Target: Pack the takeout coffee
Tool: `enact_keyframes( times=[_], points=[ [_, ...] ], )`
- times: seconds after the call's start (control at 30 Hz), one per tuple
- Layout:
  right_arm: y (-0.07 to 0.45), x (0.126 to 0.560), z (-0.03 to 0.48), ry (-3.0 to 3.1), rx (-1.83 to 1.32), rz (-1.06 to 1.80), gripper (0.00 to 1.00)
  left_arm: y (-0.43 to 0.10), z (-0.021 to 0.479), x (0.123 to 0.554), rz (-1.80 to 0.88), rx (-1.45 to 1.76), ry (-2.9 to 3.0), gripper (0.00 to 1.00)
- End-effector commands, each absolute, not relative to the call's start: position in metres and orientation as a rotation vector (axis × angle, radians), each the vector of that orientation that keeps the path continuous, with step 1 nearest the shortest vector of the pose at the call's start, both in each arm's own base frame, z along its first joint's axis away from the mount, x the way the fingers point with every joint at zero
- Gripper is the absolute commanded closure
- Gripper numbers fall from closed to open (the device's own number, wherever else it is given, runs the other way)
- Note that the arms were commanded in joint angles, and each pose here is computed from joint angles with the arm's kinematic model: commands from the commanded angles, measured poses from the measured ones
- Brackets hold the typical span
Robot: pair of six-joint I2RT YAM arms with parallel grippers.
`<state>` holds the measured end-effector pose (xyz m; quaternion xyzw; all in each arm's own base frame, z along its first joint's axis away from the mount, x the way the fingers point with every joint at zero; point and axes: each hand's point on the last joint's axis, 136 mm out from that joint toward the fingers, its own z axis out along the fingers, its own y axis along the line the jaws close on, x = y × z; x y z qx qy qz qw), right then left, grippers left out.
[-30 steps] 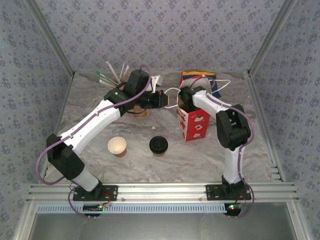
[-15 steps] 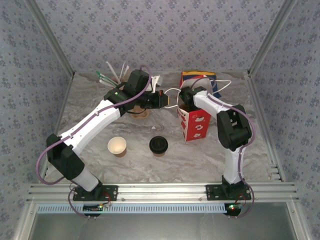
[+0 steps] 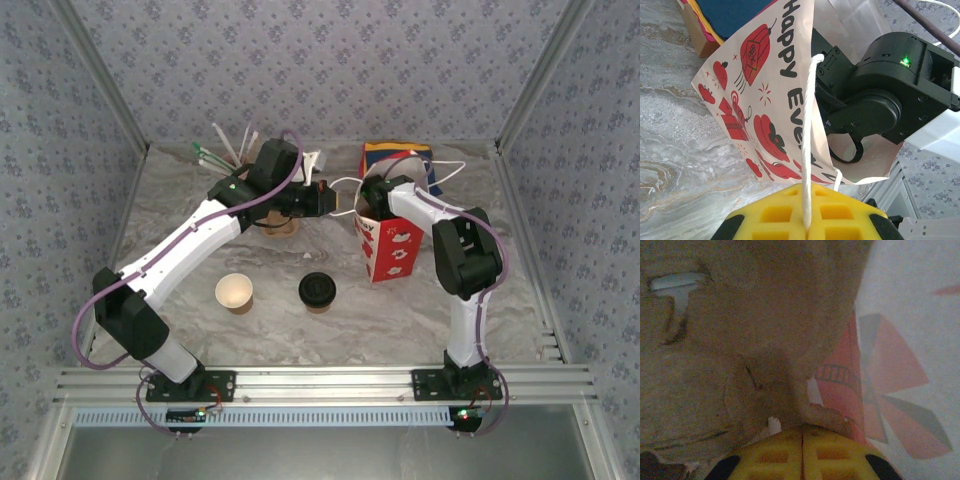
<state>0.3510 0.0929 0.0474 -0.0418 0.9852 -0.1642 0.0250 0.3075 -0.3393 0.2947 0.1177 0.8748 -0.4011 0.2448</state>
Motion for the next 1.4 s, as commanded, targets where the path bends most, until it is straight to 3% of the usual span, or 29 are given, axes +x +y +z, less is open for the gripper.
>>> enact_keyframes(
  times=[0.0,1.37],
  points=[
    [0.087,0.342,0.047,3.084,-0.154,-0.533,0.92,-0.343,0.306,0.309,-1.114,0.347,2.367,1.00],
    [0.124,0.325,0.121,2.915,-0.042,-0.162,0.91,-0.337,0.308,0.332,-1.076,0.208,2.352,1.00]
  ],
)
